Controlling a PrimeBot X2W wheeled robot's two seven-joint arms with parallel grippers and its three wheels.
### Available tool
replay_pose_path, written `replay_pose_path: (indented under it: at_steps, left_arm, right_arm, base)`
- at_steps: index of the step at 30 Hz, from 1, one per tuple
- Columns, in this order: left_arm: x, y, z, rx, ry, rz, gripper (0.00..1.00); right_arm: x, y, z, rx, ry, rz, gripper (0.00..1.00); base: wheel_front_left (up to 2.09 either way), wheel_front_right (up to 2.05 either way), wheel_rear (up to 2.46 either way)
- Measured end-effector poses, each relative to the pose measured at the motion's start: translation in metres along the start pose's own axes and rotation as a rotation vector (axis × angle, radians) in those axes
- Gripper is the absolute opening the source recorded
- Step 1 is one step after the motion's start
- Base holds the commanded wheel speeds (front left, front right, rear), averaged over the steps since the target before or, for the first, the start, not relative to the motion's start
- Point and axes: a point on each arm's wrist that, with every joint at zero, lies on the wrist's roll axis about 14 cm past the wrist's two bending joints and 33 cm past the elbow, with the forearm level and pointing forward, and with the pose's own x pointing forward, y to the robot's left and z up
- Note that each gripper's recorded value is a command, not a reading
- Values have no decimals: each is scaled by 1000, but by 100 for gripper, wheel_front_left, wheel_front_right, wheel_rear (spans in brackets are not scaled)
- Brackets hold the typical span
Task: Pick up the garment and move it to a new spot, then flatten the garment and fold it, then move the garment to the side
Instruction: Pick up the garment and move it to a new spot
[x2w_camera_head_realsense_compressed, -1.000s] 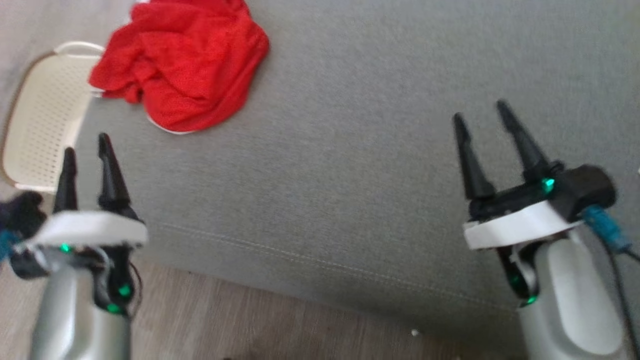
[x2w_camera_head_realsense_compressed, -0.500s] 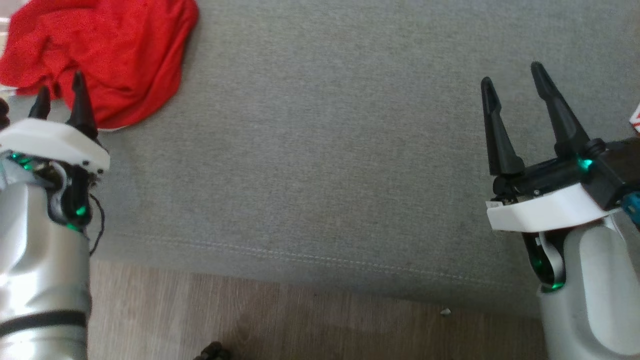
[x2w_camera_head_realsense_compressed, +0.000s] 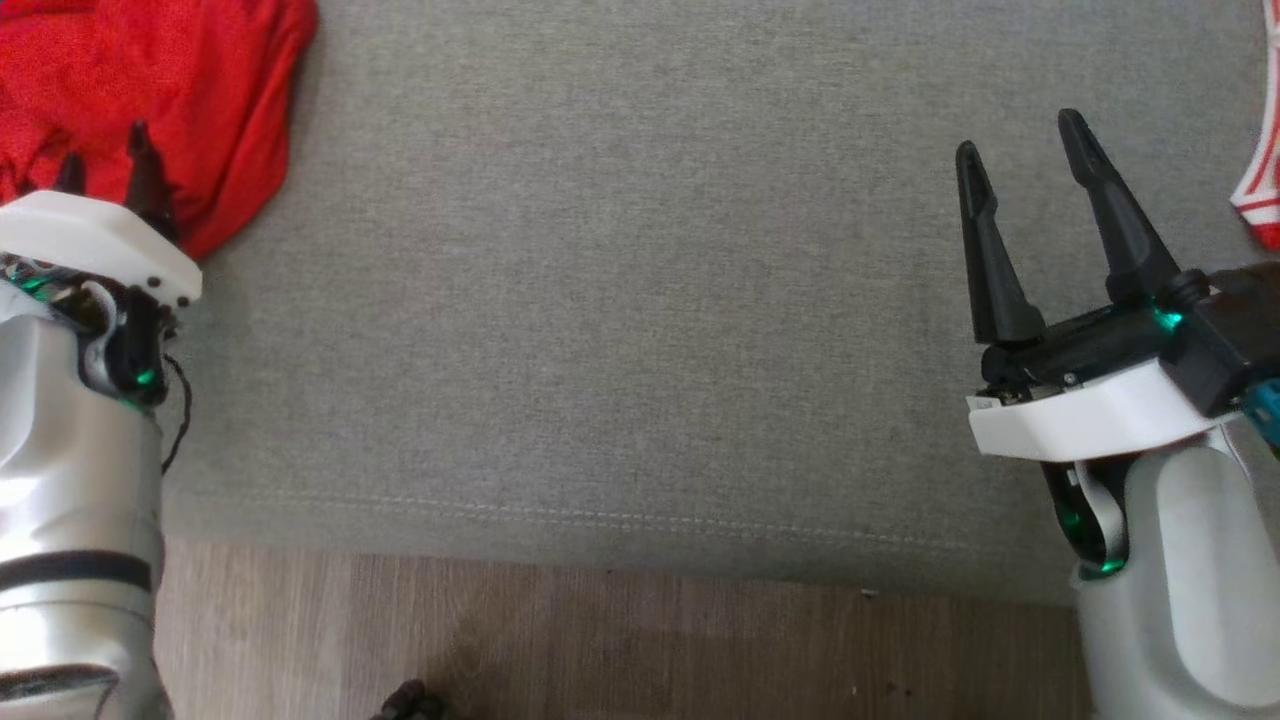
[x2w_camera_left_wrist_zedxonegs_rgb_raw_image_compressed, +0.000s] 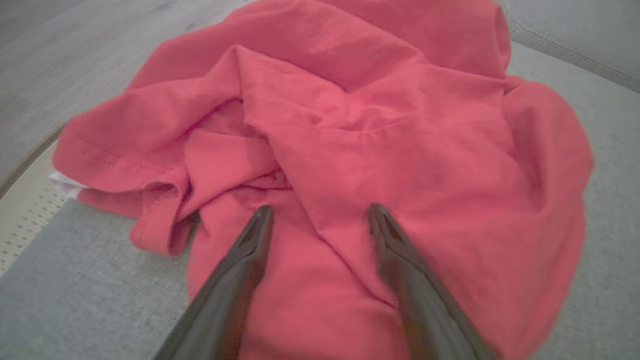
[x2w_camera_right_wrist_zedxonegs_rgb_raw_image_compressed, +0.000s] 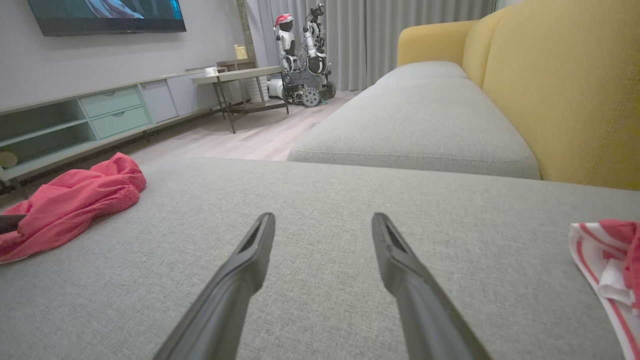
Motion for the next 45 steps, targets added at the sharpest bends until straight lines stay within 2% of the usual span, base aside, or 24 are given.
replay_pose_path:
  at_steps: [2, 3, 4, 10, 15, 19, 23, 28, 32, 35, 37, 40, 43, 45]
  left_arm:
    - [4, -2, -2, 3, 11, -4, 100]
    - [6, -4, -4, 4, 18, -10, 57]
    - [8, -5, -5, 3, 24, -13, 0]
    - [10, -9, 0, -4, -8, -21, 0]
    - [4, 2, 31, -74, -144, 23, 0]
    - [-6, 14, 77, -138, -288, 58, 0]
    - [-35, 25, 154, -223, -525, 71, 0]
    - [-73, 18, 212, -220, -734, 27, 0]
    - [-94, -25, 247, -133, -852, -98, 0]
    - [-105, -81, 258, 38, -885, -246, 0]
    - [-107, -128, 247, 197, -846, -353, 0]
    - [-109, -200, 201, 410, -740, -536, 0]
    - [-116, -262, 129, 540, -588, -721, 0]
    - [-128, -295, 82, 578, -499, -843, 0]
  right_arm:
    - [0, -2, 0, -2, -1, -5, 100]
    - [0, -4, 1, -3, -6, -8, 100]
    - [0, -5, 1, -2, -7, -12, 100]
    - [-4, -6, 1, 0, -7, -24, 100]
    - [-8, -5, 11, -5, -33, -31, 100]
    - [-13, -1, 21, -10, -59, -31, 100]
    - [-21, 4, 39, -6, -102, -40, 100]
    - [-33, -1, 56, -16, -142, -69, 100]
    - [-43, -12, 61, -24, -155, -108, 100]
    - [-50, -19, 65, -23, -165, -137, 100]
    - [-55, -25, 66, -25, -169, -157, 100]
    - [-63, -35, 66, -8, -173, -192, 100]
    - [-70, -47, 64, 13, -177, -228, 100]
    - [-73, -54, 65, 14, -182, -249, 100]
  base:
    - [0, 0, 0]
    - [0, 0, 0]
    - [0, 0, 0]
    - [0, 0, 0]
    - [0, 0, 0]
    - [0, 0, 0]
    - [0, 0, 0]
    - [0, 0, 0]
    - [0, 0, 0]
    - [0, 0, 0]
    - [0, 0, 0]
    - [0, 0, 0]
    - [0, 0, 0]
    - [0, 0, 0]
